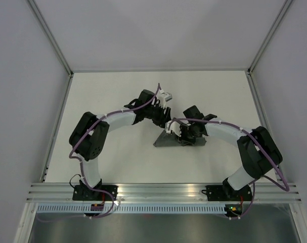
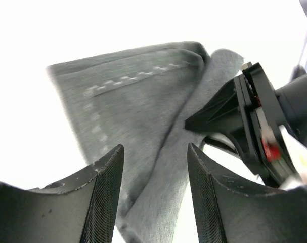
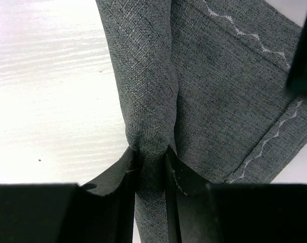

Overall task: Fold the napkin, place the utensils inside, and roll it up
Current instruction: Roll the napkin with the utensil

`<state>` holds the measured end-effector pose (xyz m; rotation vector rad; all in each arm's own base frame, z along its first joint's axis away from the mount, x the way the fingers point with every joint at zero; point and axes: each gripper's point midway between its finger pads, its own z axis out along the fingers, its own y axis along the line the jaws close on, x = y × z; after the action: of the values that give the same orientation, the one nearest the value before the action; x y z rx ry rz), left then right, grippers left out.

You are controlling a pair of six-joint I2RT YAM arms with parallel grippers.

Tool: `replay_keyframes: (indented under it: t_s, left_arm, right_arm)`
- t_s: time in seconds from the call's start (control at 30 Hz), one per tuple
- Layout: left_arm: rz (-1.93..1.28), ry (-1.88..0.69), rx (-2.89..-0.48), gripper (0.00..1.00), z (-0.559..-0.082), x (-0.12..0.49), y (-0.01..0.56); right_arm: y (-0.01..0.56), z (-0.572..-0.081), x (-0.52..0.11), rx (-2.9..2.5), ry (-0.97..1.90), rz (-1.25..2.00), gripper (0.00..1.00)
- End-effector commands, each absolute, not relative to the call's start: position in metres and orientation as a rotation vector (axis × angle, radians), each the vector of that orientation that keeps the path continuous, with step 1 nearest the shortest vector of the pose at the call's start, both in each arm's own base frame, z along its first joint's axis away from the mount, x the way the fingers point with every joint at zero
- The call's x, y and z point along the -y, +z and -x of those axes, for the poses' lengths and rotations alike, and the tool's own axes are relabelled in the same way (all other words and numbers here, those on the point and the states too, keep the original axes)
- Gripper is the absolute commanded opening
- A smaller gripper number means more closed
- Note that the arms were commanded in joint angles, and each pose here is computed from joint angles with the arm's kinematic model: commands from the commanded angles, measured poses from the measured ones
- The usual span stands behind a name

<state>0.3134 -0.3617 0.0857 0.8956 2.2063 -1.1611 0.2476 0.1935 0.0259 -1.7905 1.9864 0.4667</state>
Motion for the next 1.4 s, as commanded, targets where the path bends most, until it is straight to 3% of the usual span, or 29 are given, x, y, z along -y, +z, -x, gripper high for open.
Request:
replay_keyframes:
  t_s: [0.0,0.17,0.43,0.93,1.23,1.27,1.37]
  left_arm:
    - [-0.631,-1.016,-2.112,0.57,-0.347,0.331,0.122]
    - [-0.516,-0.872,-1.96,0.58,-0.352,0.3,0.147]
    - [-0.458,-0.738,-1.814,0.6,-0.319,0.271,0.142]
    - [-1.148,-0.263,-1.48,0.68,-0.245,0.362,0.107]
    - [-1.303,-0.163,-1.402,0.71,-0.254,0.393,0.079]
    - [-1.307,-0.157,-1.386,0.77,-0.257,0.398,0.082]
    - [-1.35,-0.143,-1.376,0.77,-0.257,0.406,0.07]
  right_arm:
    - [0.027,-0.227,-0.194,-2.045,0.662,1.848,0.15]
    - [0.021,-0.229,-0.191,-2.117,0.827,1.867,0.15]
    - [0.004,-0.248,-0.19,-2.216,0.97,1.832,0.15]
    - [-0.019,-0.267,-0.186,-2.349,1.079,1.796,0.15]
    - [-0.02,-0.271,-0.18,-2.387,1.106,1.775,0.15]
    - [-0.021,-0.271,-0.179,-2.395,1.11,1.774,0.15]
    - [-0.023,-0.271,-0.179,-2.408,1.122,1.768,0.15]
